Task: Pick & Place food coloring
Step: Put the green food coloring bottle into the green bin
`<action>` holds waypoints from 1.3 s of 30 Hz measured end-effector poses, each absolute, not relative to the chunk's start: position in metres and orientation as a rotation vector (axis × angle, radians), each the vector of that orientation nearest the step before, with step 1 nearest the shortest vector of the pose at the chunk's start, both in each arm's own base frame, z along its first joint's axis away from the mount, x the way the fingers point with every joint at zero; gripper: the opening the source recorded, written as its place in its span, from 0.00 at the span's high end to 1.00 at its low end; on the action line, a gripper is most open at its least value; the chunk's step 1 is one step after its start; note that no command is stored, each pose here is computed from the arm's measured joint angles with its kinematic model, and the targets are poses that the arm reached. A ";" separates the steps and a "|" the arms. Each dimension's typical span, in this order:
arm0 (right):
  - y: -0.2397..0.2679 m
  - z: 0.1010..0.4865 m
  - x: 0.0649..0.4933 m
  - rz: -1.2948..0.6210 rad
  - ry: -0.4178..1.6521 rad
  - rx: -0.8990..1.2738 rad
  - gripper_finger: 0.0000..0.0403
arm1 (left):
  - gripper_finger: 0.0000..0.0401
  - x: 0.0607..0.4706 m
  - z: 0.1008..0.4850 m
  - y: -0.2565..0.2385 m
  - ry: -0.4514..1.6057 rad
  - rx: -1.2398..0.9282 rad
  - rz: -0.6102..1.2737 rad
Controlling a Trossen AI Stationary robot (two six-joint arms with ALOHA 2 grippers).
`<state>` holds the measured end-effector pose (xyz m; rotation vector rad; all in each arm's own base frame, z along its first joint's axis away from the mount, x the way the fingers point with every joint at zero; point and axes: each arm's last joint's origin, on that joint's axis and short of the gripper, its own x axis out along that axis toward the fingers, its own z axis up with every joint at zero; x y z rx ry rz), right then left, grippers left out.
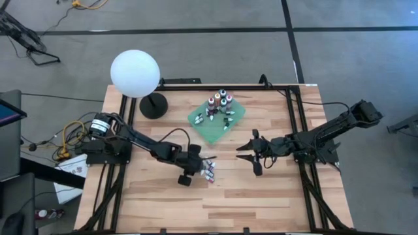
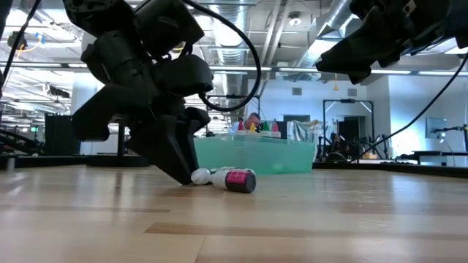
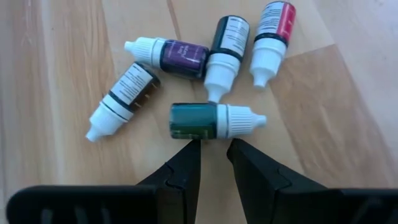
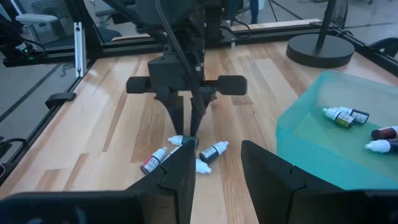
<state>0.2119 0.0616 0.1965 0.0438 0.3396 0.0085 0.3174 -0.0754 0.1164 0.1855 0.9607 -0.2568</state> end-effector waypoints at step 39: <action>0.062 0.195 0.211 0.006 0.353 0.047 0.70 | 0.78 0.328 0.146 -0.087 0.823 0.415 -0.251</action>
